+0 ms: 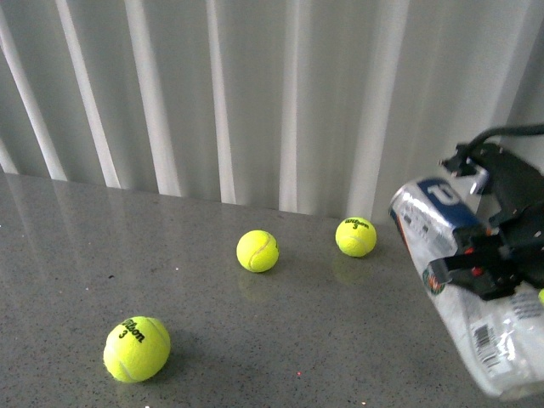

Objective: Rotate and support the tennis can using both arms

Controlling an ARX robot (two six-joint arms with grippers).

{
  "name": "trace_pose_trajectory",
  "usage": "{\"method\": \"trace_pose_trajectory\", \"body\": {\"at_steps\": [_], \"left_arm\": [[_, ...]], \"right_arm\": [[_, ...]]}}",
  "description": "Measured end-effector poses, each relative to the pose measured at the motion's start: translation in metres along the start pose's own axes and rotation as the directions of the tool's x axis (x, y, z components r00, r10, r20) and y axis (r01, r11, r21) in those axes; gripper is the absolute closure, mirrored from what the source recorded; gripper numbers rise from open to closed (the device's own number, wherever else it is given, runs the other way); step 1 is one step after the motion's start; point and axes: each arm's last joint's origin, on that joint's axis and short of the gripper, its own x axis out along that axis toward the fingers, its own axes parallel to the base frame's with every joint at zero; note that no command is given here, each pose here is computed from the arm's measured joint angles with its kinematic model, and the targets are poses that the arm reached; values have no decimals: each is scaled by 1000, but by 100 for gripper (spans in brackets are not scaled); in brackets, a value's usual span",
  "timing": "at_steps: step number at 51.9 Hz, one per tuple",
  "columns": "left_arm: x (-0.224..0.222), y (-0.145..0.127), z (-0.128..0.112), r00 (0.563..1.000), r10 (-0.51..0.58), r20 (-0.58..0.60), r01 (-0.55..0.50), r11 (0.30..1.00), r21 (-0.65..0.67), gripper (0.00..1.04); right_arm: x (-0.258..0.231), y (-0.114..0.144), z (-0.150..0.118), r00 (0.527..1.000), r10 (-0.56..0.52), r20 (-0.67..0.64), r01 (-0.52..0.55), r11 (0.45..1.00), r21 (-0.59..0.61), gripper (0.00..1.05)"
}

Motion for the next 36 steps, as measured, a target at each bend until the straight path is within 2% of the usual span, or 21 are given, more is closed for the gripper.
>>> {"method": "trace_pose_trajectory", "body": {"at_steps": [4, 7, 11, 15, 28, 36], "left_arm": [[0, 0, 0, 1000, 0, 0, 0, 1000, 0, 7], [0, 0, 0, 1000, 0, 0, 0, 1000, 0, 7], [0, 0, 0, 1000, 0, 0, 0, 1000, 0, 7], [0, 0, 0, 1000, 0, 0, 0, 1000, 0, 7], [0, 0, 0, 1000, 0, 0, 0, 1000, 0, 7], [0, 0, 0, 1000, 0, 0, 0, 1000, 0, 7]], "right_arm": [[-15, -4, 3, 999, 13, 39, -7, 991, -135, 91], [-26, -9, 0, 997, 54, 55, -36, 960, -277, 93], [-31, -14, -7, 995, 96, 38, -74, 922, -379, 94], [-34, -18, -15, 991, 132, 4, -116, 882, -457, 95], [-35, -27, -39, 982, 153, -108, -186, 738, -648, 98], [-33, -29, -47, 978, 158, -133, -203, 615, -762, 98]]}}
